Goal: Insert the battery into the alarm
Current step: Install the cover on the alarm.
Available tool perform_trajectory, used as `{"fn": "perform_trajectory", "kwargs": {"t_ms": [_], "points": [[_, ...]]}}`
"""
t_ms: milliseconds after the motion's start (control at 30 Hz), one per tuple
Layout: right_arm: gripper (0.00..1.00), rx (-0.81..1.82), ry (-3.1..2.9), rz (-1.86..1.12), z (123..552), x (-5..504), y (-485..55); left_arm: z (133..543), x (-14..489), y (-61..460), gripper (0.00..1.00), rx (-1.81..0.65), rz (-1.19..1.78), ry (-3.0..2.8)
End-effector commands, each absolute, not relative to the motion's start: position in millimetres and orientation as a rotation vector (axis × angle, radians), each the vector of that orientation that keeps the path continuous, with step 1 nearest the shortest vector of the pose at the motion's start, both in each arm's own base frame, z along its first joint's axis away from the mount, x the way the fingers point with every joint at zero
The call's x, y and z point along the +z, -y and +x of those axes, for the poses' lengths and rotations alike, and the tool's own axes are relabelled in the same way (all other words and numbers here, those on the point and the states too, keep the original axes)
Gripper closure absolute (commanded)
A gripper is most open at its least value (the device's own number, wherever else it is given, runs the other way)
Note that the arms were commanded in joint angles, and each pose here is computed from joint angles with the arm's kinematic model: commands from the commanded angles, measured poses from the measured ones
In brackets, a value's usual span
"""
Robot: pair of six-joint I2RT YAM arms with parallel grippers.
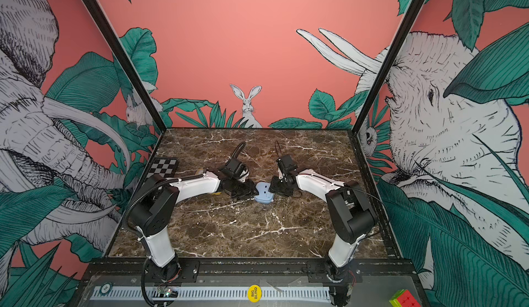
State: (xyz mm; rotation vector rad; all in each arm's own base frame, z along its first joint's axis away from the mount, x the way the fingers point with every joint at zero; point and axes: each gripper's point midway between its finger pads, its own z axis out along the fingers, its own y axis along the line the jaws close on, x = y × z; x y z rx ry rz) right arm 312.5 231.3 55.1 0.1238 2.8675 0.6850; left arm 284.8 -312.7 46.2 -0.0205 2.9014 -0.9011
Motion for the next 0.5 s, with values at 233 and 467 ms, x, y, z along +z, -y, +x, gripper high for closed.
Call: {"fn": "perform_trajectory", "kwargs": {"t_ms": [233,467], "points": [[0.62,0.637,-2.916,0.160,302,24,-214,274,38,302,0.50,-0.826,-0.050,-2.952],[0.68,0.635,-2.909,0.150,301,23,-210,273,39,302,0.50,-0.820,-0.048,-2.953]]}}
